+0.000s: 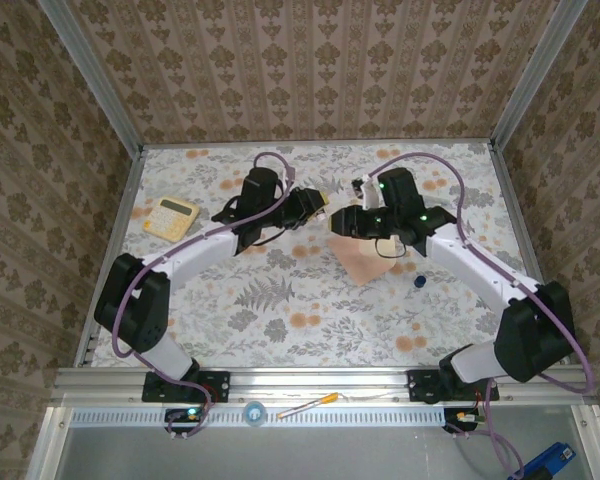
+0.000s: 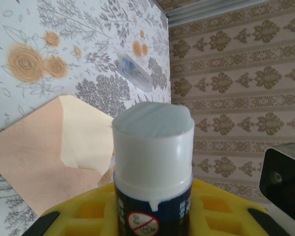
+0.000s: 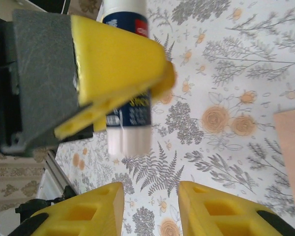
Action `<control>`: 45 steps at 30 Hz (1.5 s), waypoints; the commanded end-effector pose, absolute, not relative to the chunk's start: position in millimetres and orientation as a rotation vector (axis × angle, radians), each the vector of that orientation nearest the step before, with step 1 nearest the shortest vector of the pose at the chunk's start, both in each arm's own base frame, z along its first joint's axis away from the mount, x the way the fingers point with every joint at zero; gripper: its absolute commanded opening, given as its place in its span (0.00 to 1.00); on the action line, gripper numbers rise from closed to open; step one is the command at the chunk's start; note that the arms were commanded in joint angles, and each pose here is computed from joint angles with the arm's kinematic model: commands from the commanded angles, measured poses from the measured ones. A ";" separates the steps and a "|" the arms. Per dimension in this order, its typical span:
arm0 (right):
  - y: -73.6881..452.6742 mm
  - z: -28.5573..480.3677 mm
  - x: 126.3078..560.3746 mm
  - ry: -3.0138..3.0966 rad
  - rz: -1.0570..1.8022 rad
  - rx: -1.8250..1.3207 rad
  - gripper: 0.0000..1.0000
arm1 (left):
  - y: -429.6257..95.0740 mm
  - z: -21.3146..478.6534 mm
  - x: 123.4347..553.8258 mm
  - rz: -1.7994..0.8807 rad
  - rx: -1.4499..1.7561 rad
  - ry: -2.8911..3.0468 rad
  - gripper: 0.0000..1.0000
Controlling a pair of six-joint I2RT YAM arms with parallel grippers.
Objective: Place the letter into the envelope and seal it
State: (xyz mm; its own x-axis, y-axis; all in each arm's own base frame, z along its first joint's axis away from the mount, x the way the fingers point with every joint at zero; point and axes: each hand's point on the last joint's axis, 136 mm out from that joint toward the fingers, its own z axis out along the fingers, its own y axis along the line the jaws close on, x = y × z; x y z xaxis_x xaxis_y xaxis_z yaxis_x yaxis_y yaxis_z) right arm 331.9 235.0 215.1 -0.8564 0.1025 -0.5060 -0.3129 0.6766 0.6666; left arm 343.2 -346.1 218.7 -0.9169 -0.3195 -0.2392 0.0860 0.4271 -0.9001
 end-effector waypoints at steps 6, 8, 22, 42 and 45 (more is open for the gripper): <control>187.5 222.1 321.7 2.379 1.009 -0.076 0.43 | -340.5 225.2 345.9 -1.450 -0.144 2.292 0.11; 168.0 217.7 324.0 2.411 0.952 -0.018 0.43 | -336.0 217.0 344.0 -1.387 -0.124 2.327 0.11; 65.3 151.4 357.9 2.641 0.673 0.224 0.31 | -359.5 140.2 297.4 -1.176 -0.138 2.538 0.08; 33.2 63.4 411.2 2.754 0.594 0.356 0.00 | -406.1 90.9 318.2 -1.165 -0.328 2.605 0.05; 35.0 58.5 414.5 2.762 0.614 0.348 0.00 | -405.7 83.0 317.4 -1.160 -0.351 2.625 0.05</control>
State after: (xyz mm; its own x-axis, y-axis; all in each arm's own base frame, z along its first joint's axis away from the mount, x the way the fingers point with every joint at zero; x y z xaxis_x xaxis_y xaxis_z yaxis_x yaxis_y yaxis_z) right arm 403.3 36.0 58.7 -0.9286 0.3089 -0.2056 0.1961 0.8789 0.4348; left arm 310.5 -399.8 82.6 -0.9443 -0.2912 -0.1531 -0.0897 0.6755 -0.7319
